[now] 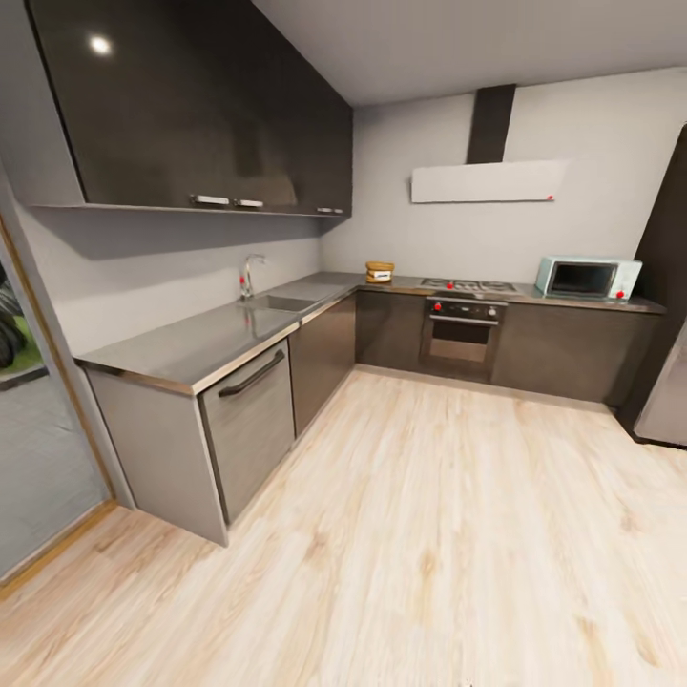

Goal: In the kitchen, take the popcorn bag from the countertop, put it into the microwave, and heat it until the popcorn is cooked so the cooked popcorn ends up inside the bag.

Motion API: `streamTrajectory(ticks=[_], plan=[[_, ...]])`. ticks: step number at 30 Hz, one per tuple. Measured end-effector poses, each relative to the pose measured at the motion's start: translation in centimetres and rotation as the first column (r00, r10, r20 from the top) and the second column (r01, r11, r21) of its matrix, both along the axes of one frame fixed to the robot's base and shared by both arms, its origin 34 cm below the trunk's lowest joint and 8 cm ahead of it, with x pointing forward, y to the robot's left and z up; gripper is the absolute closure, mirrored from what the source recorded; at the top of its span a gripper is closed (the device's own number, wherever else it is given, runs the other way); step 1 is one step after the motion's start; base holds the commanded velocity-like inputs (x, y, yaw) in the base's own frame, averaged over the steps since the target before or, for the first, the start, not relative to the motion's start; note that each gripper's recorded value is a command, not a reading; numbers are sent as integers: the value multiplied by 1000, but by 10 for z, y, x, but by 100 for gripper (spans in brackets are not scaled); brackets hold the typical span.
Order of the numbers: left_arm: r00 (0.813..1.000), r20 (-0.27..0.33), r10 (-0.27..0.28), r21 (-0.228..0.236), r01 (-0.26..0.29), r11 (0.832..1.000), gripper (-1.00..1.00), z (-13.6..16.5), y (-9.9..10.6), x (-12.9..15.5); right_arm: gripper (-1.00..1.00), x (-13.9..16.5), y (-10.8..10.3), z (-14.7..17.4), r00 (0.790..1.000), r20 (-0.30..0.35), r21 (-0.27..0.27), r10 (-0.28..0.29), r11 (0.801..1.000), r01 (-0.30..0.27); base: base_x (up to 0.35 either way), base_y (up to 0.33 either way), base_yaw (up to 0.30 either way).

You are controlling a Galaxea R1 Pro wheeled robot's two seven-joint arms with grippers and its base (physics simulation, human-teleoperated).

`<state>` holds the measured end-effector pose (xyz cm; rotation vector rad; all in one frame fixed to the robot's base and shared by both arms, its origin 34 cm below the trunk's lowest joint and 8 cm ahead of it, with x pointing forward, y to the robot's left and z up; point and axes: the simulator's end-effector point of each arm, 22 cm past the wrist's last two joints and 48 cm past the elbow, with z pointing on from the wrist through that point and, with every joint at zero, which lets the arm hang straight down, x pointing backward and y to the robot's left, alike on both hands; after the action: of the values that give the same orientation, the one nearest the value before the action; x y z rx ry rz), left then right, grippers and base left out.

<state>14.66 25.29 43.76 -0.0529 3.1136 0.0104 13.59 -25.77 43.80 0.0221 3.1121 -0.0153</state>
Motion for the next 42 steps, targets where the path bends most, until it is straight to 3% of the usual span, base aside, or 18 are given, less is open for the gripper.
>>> streamTrajectory(ticks=[24, 42], plan=[[1000, 14, -3, -1, 3, 1000, -100, 0, 0, 5, -100, 5, 0, 0, 1000, 13, -2, -1, 1000, 1, 14, 0, -291], [1000, 24, -6, -1, 6, 1000, -100, 0, 0, 9, -100, 9, 0, 0, 1000, 25, -1, -1, 1000, 1, 288, 0, -290]])
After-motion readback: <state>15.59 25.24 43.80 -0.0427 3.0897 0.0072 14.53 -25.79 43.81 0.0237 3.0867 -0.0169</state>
